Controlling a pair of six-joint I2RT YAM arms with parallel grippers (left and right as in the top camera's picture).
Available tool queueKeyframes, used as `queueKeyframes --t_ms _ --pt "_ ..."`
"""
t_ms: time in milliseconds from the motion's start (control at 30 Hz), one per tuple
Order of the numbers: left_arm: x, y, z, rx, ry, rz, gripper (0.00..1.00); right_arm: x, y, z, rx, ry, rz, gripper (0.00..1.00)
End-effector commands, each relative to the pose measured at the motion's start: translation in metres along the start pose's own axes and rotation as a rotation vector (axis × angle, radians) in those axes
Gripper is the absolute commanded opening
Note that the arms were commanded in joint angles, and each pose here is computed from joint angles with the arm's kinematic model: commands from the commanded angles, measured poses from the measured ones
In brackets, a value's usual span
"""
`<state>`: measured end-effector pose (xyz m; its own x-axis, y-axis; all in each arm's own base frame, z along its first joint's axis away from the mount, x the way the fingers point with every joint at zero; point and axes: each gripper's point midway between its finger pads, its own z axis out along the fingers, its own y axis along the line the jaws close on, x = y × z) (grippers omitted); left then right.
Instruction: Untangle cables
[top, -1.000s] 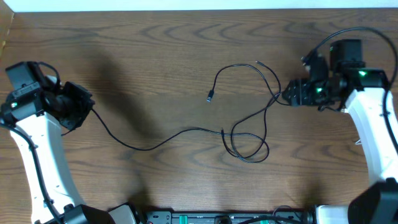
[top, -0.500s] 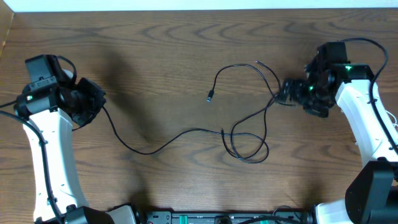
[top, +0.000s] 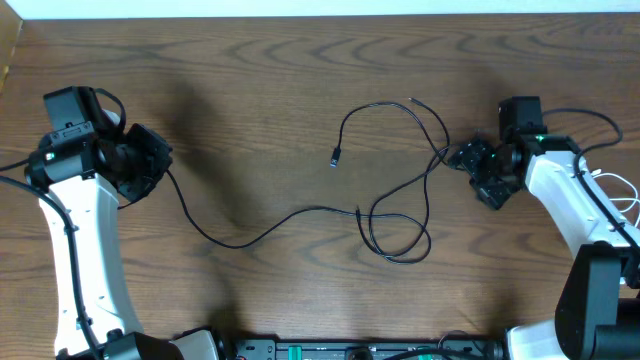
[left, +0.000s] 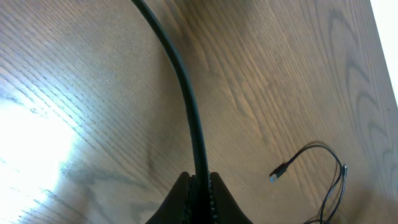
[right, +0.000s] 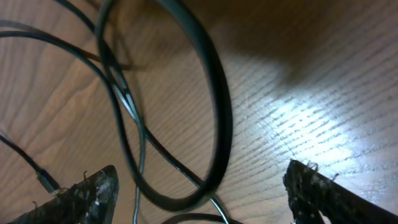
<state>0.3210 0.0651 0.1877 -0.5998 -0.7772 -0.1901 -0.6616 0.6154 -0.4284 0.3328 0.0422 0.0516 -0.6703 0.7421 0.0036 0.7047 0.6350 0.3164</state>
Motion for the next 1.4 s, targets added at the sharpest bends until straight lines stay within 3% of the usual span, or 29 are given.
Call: queueKeyframes --t_ms 0,100,200,233,300,400,567,767,867,1133,1367 --pt "0.002 0.002 0.004 -0.012 0.011 0.021 0.08 -0.001 -0.001 0.002 0.006 -0.009 0.048 0.82" --pt "0.002 0.002 0.004 -0.013 0.011 0.021 0.08 -0.008 -0.001 0.002 0.011 -0.046 0.044 0.78" --pt "0.002 0.002 0.004 -0.013 0.011 0.021 0.08 -0.016 0.005 0.004 -0.019 -0.084 0.036 0.60" --pt "0.002 0.002 0.004 -0.013 0.011 0.021 0.08 -0.018 0.008 0.004 -0.035 -0.093 0.031 0.51" --pt "0.002 0.002 0.004 -0.013 0.011 0.021 0.08 -0.022 0.015 0.006 -0.065 -0.113 0.019 0.01" --pt "0.002 0.002 0.004 -0.013 0.011 0.021 0.07 -0.016 0.032 0.004 -0.140 -0.082 -0.077 0.01" --pt "0.004 0.000 0.005 -0.011 0.015 0.028 0.08 0.012 0.108 -0.039 -0.543 0.013 -0.408 0.01" --pt "0.012 -0.009 0.013 -0.003 0.032 0.067 0.08 0.048 0.182 -0.166 -1.048 -0.033 -0.762 0.01" --pt "0.016 -0.012 0.017 0.001 0.038 0.087 0.08 0.065 0.199 -0.230 -1.210 -0.126 -0.906 0.01" --pt "0.029 -0.023 0.028 -0.002 0.081 0.137 0.08 0.072 0.207 -0.342 -1.315 -0.474 -1.000 0.01" --pt "0.042 -0.030 0.038 -0.011 0.117 0.198 0.08 0.065 0.207 -0.364 -1.187 -0.582 -1.051 0.01"
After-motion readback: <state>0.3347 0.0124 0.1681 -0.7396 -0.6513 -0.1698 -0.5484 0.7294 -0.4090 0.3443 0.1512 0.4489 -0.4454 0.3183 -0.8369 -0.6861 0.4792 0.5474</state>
